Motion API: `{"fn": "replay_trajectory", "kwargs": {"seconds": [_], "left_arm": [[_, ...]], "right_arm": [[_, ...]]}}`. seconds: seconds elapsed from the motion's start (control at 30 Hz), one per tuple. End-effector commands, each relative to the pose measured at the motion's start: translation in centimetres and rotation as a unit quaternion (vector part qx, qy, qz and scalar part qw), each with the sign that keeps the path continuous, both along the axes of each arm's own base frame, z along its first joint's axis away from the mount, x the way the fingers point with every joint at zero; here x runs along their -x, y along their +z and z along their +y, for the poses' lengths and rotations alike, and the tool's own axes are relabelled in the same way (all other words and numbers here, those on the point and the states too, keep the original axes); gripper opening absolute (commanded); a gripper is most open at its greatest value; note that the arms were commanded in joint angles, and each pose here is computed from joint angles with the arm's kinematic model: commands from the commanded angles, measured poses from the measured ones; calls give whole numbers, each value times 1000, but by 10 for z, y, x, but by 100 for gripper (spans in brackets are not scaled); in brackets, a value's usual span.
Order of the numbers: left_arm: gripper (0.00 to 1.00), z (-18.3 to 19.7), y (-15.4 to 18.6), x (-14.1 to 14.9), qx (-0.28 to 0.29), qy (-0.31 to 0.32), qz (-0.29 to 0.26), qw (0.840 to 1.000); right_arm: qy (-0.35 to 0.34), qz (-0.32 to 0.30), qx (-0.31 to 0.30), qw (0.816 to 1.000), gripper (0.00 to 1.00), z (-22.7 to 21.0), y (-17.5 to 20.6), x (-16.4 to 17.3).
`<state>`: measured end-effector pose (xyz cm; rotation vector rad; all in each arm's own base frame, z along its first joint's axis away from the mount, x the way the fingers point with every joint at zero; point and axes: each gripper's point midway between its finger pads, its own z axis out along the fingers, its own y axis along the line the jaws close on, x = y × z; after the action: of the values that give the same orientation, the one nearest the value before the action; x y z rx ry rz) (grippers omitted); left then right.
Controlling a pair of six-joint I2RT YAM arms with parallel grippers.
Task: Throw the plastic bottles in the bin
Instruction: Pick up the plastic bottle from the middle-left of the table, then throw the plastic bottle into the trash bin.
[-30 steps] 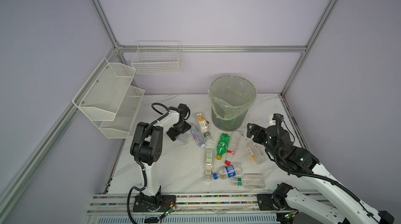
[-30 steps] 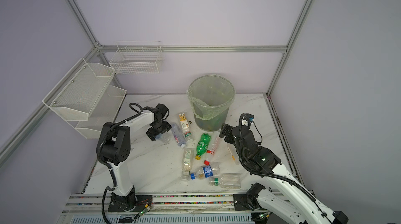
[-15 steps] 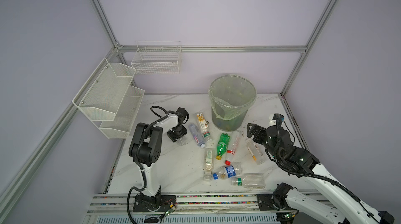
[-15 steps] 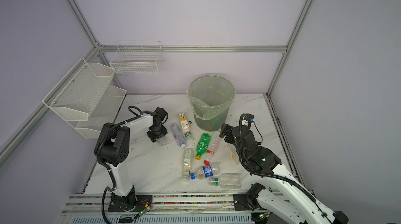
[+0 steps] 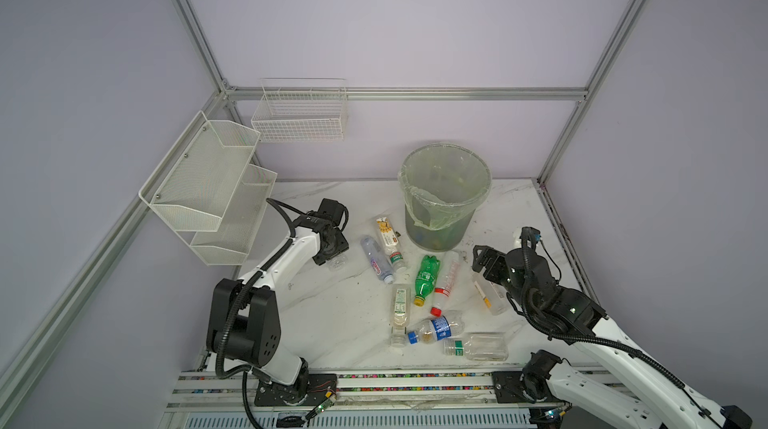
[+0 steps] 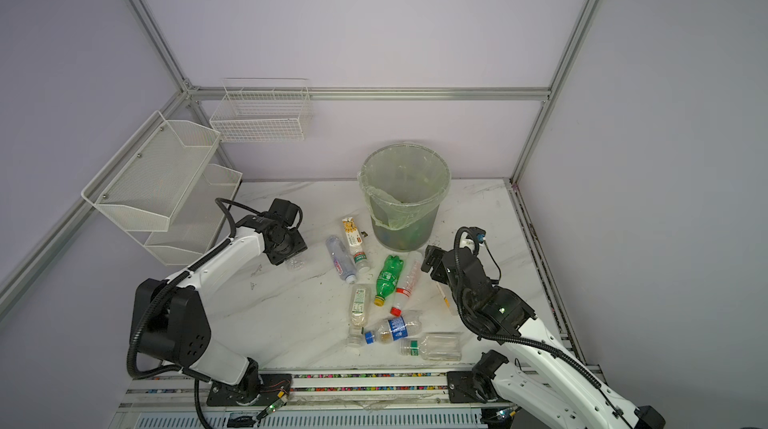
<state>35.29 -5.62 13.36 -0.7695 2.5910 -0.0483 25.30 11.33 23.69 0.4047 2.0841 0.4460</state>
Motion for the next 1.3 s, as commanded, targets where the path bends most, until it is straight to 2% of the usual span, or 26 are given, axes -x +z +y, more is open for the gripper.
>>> {"fn": "replay_trajectory", "kwargs": {"seconds": [0.0,0.13,0.2,0.27,0.33,0.47,0.63,0.73,1.03,1.2,1.27], "left_arm": [[52,2,12,1,-14,-57,-22,998],[52,-11,31,0,6,-108,-53,993],[52,-19,55,1,21,-138,-95,986],[52,-29,72,1,37,-172,-129,976],[53,-40,87,2,46,-220,-170,959],[53,-44,105,8,58,-244,-221,942],[54,-78,145,18,128,-320,-294,891],[54,-89,164,25,151,-348,-328,865],[55,-105,239,44,206,-371,-436,793],[55,-120,296,33,228,-390,-470,758],[56,-127,319,22,226,-393,-480,751]], "right_arm": [[-7,16,-7,1000,97,-3,-12,5],[-12,23,-9,1000,97,-5,-19,6],[-14,23,-10,1000,97,-6,-21,7],[-15,23,-11,1000,97,-7,-23,8],[-16,24,-10,1000,97,-7,-25,8],[-17,30,-5,999,97,-7,-31,8],[-17,40,5,999,97,-7,-39,8],[-18,45,7,999,97,-7,-43,8],[-18,42,-1,999,97,-8,-41,10],[-18,38,-3,999,97,-9,-37,10],[-18,36,-4,999,97,-9,-35,10]]}}
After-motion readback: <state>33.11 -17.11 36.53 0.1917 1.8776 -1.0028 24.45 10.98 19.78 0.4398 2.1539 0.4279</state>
